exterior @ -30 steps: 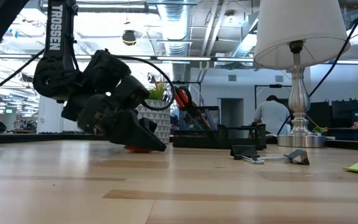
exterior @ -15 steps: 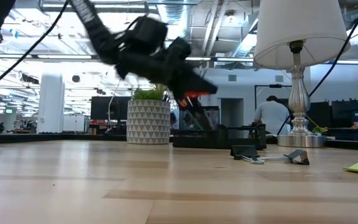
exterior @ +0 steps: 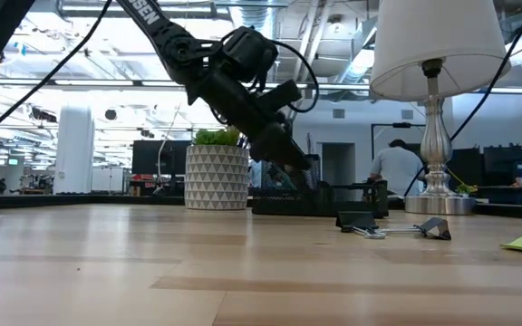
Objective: Pick and place office supplies into organizer
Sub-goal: Put the orange eraser into the black desk organizer, then put the left black binder clip into the black desk organizer
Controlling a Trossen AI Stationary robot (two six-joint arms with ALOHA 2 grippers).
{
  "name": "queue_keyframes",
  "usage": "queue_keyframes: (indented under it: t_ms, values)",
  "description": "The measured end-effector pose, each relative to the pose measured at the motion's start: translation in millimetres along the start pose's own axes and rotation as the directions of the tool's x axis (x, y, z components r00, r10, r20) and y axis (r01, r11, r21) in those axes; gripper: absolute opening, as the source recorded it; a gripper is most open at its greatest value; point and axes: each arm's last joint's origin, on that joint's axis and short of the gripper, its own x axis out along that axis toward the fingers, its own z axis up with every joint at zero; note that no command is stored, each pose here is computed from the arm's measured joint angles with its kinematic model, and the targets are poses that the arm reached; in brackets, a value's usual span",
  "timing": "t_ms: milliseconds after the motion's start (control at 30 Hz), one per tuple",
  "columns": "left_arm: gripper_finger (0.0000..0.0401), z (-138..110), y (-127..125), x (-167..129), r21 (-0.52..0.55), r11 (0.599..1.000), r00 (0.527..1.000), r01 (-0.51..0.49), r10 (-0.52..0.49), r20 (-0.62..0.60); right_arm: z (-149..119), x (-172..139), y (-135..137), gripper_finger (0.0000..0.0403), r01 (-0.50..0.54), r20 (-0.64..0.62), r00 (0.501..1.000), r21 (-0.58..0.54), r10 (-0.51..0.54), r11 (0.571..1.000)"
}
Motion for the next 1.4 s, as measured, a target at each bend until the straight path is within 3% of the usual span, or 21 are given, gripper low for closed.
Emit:
queue_keyframes:
  t_ms: [133,600,833,1100,1267,1400]
  values:
    - [0.0063,-1,0,0,0.032,0.999,1.000,-0.011,0.011,-0.012,-3,7,6,0.0076,-0.019,-0.028,0.999,-0.012,0.019,1.000]
    - [0.0149,-1,0,0,-0.021,0.998,0.998,-0.054,0.053,-0.037,3,10,21,0.0076,-0.074,0.047,0.996,-0.032,0.075,0.997]
    - [0.0171,9,-10,-4,-0.079,0.997,0.999,-0.026,0.024,-0.020,2,10,27,0.0076,-0.090,0.048,0.994,-0.073,0.094,0.993]
    - [0.0170,66,-34,-23,-0.057,0.992,0.986,0.114,-0.120,-0.116,4,10,27,0.0076,-0.093,0.068,0.993,-0.004,0.093,0.996]
    - [0.0169,107,-55,-44,-0.072,0.943,0.941,0.326,-0.330,-0.070,3,10,27,0.0076,-0.096,0.062,0.994,0.122,0.089,0.988]
    - [0.0169,132,-73,-60,0.186,0.875,0.892,0.446,-0.452,-0.013,-2,11,34,0.0076,-0.111,0.020,0.994,0.131,0.109,0.985]
